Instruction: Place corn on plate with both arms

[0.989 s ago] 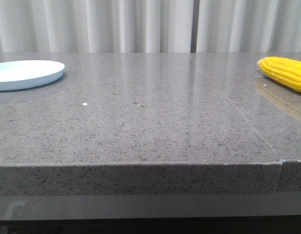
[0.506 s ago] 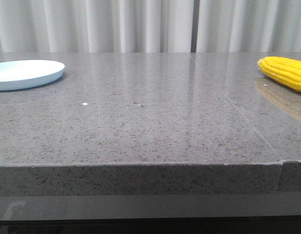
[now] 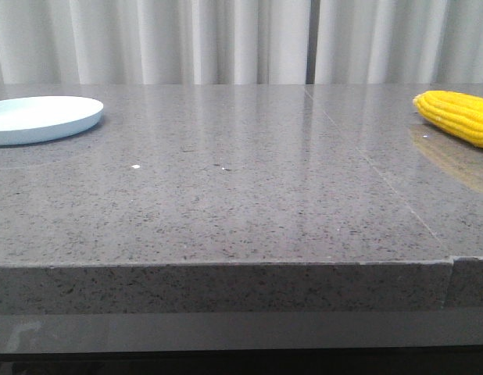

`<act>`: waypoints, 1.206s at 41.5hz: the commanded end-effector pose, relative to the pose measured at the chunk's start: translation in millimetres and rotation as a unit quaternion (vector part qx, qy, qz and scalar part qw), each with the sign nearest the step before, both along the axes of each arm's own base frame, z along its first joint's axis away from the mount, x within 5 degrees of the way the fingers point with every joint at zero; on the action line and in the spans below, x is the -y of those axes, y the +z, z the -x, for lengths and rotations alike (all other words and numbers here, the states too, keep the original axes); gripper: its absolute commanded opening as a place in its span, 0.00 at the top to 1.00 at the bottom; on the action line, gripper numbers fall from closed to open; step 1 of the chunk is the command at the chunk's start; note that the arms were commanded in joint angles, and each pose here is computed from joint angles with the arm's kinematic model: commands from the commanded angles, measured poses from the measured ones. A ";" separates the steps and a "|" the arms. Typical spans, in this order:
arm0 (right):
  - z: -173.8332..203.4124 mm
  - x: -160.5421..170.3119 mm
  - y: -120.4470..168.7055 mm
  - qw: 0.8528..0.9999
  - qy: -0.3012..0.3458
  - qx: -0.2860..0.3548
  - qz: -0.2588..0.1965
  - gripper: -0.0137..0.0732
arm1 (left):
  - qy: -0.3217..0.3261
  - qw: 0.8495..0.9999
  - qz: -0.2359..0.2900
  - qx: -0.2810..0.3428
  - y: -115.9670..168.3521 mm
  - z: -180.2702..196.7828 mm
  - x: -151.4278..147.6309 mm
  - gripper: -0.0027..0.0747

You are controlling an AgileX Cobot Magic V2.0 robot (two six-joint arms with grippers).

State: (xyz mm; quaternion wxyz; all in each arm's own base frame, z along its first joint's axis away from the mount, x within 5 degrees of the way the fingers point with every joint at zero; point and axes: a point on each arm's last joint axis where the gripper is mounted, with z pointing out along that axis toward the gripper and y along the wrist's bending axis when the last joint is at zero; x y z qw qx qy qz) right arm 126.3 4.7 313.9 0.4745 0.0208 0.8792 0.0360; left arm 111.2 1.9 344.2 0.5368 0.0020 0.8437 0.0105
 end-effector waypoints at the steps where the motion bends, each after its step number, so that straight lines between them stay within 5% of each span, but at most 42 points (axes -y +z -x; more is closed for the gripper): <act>1: -5.1 1.3 14.5 0.999 -0.001 0.044 0.010 0.10 | 0.001 1.000 0.000 0.029 13.0 -11.5 -0.3 0.25; 27: -5.0 1.3 14.3 0.999 -0.001 0.043 0.010 0.10 | -0.003 0.986 0.031 -0.167 8.2 -153.7 -24.1 0.25; 33: -4.9 1.3 14.1 0.999 -0.001 0.042 0.011 0.10 | -0.010 0.982 0.086 -0.169 1.0 -190.5 -39.9 0.25; 50: -4.8 1.3 14.1 0.999 -0.001 0.041 0.011 0.10 | -0.004 0.978 0.089 -0.187 -35.6 -270.8 -53.4 0.25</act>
